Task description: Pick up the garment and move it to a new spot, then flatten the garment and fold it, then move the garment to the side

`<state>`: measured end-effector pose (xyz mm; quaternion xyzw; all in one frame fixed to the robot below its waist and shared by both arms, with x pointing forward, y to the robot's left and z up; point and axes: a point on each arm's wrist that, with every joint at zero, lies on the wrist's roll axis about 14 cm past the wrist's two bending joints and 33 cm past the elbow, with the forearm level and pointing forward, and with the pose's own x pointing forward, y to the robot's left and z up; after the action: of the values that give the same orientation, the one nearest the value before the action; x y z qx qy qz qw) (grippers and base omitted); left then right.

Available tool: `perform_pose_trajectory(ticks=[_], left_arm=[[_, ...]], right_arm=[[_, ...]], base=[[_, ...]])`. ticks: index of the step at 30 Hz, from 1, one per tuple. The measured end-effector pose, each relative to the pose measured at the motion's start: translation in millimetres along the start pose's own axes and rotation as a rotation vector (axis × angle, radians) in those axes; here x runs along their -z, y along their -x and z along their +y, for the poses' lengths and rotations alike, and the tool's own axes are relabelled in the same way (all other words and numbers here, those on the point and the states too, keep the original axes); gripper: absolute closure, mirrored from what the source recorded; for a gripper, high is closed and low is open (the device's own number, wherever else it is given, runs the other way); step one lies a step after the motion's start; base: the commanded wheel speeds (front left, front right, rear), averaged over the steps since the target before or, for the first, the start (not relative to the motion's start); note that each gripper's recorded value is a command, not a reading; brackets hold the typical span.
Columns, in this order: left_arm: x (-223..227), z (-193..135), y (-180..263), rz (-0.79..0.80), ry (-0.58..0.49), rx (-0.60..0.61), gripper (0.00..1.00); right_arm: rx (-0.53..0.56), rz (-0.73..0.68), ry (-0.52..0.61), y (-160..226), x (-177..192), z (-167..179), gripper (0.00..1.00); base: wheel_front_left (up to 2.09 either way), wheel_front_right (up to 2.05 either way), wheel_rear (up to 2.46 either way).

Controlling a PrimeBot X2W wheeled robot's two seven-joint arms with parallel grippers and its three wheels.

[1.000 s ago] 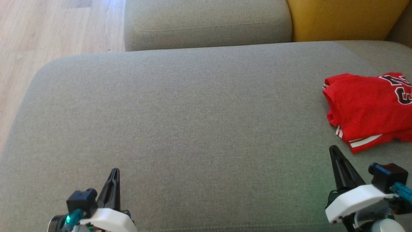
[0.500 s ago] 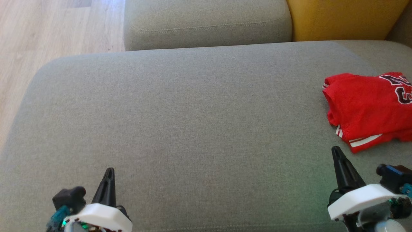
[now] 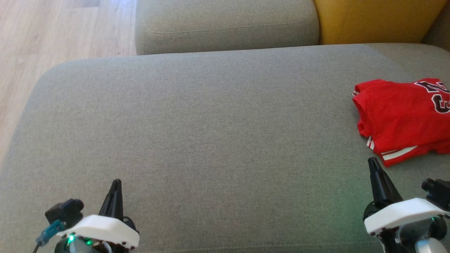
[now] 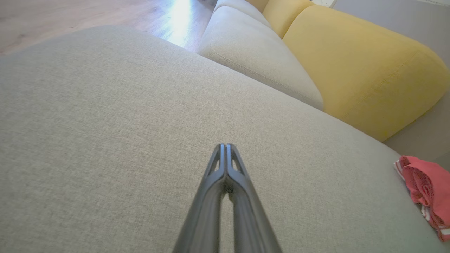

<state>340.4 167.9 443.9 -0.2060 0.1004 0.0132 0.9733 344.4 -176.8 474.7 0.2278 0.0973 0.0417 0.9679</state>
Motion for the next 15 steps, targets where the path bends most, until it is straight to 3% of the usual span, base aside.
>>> perform_pose_trajectory(ticks=[15], left_arm=[[1.4, 3.6, -2.6, 0.026, 0.188, -0.019, 1.0]], right_arm=[[0.005, -0.013, -0.176, -3.9, -1.7, -3.6, 1.0]], base=[[0.0, 0.0, 0.0]])
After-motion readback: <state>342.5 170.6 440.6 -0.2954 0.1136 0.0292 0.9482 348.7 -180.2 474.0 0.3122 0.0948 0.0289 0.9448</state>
